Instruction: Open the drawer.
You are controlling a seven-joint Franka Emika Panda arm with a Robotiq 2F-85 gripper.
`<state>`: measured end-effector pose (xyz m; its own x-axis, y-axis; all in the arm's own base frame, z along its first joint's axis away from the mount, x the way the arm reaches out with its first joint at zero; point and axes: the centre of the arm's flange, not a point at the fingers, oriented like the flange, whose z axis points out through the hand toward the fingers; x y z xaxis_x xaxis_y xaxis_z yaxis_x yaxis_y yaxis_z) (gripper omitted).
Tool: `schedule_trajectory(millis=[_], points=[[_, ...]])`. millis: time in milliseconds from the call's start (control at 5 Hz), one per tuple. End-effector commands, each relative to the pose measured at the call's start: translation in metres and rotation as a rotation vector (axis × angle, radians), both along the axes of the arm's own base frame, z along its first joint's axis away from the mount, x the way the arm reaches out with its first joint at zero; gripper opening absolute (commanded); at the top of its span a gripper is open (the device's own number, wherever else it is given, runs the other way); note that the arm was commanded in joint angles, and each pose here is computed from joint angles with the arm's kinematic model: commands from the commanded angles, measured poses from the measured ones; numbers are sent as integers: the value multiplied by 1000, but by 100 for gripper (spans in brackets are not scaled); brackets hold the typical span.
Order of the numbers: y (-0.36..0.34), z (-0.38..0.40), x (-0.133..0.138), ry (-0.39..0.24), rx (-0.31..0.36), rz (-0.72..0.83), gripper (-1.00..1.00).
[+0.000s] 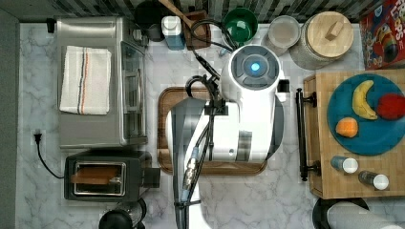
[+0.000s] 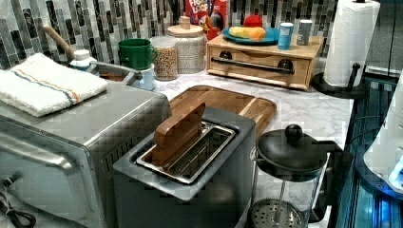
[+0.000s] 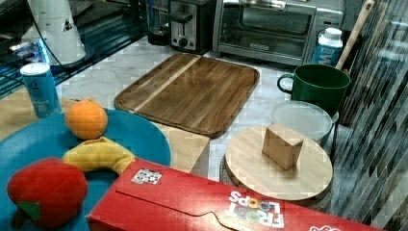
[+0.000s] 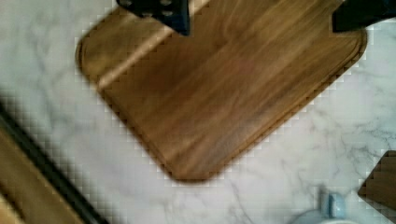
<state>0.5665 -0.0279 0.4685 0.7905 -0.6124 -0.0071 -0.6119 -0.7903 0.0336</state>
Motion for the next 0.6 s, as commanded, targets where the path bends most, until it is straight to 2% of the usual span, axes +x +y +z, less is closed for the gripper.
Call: schedule_trajectory(millis=[200,600], points=[[-32,-37,-44,15,-21,458,100],[-73,-47,-61,38,-14,625,100]])
